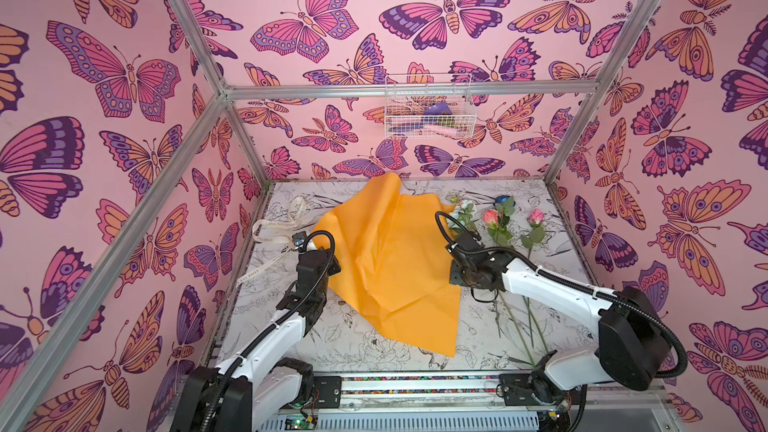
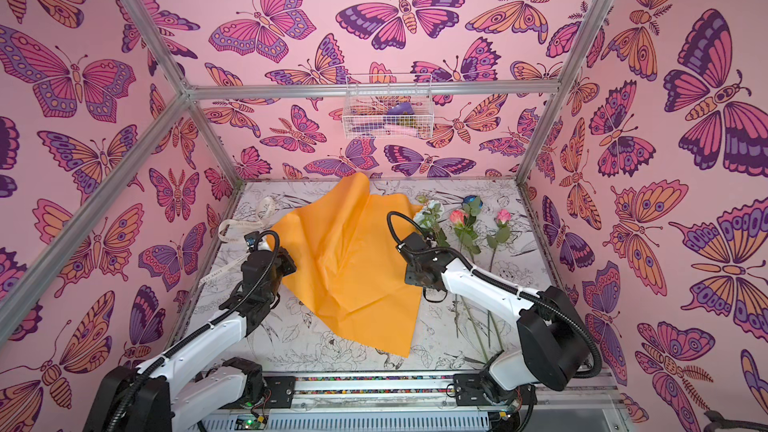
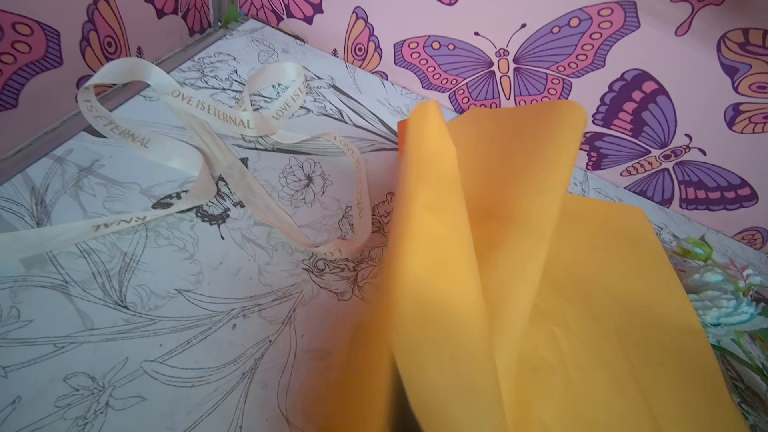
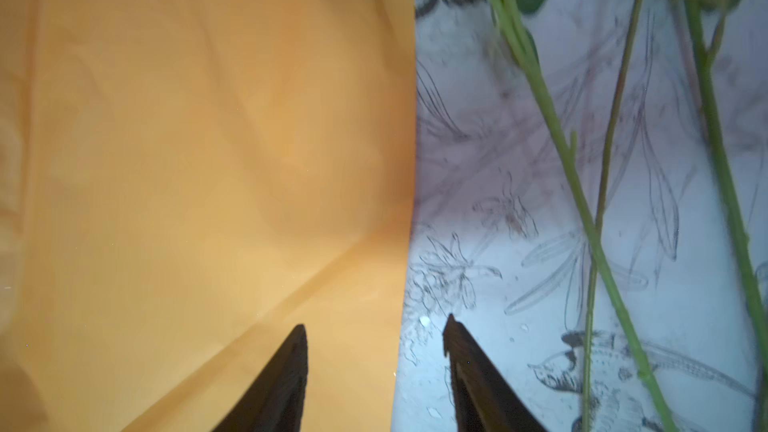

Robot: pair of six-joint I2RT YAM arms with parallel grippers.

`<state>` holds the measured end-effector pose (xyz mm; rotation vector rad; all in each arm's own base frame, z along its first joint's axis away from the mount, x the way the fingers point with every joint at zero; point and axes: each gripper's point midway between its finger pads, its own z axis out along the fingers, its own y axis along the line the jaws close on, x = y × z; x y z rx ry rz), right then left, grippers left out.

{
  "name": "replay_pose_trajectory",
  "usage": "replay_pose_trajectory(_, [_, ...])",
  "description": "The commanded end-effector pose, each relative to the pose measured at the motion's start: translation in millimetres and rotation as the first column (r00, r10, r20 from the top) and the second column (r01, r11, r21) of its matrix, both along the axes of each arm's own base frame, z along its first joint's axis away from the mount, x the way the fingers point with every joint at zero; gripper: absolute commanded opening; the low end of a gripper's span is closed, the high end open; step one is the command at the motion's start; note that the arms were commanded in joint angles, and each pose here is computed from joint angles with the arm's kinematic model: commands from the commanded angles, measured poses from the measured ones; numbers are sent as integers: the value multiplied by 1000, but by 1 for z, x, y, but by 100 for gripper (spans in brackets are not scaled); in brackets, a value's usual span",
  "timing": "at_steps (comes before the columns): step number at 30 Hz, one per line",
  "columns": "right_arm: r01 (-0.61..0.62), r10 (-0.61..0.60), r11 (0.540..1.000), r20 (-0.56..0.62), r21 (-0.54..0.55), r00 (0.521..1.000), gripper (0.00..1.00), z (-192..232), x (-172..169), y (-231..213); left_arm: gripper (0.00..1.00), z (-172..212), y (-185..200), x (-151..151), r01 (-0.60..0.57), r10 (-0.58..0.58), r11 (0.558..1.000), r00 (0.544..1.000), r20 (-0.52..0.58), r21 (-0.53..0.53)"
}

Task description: Tie the bouquet of fake flowers

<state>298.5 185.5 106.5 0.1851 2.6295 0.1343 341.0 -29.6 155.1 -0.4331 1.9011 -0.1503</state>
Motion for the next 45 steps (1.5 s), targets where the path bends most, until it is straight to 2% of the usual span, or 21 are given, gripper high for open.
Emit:
replay_pose_trajectory(1, [-110,112,993,32,-48,993,58,11,33,16,0,15,4,1,-5,4,1000,1000,28,14])
replay_pose_trajectory(9, [-285,283,954,-31,-97,959,59,-18,102,62,0,15,4,-1,4,-4,1000,1000,10,6])
replay_pose_trajectory(16, [-331,315,935,-134,-125,940,58,-68,128,70,0,13,8,0,9,-9,1000,1000,-14,0])
replay_pose_trajectory(22, [-276,247,953,-203,-124,947,58,-95,116,49,0,5,12,6,8,-9,1000,999,-42,-28])
replay_pose_trajectory(28, [-116,85,988,-254,-107,964,58,-113,89,11,0,0,29,17,-30,28,998,999,-36,-57])
replay_pose_trajectory(32, [-11,-23,992,-267,-125,963,58,-120,66,-10,0,-1,41,32,-48,46,997,998,-34,-60])
replay_pose_trajectory(45, [183,-208,971,-167,-152,964,58,-96,38,-50,0,-41,18,98,62,-76,990,991,-108,-125])
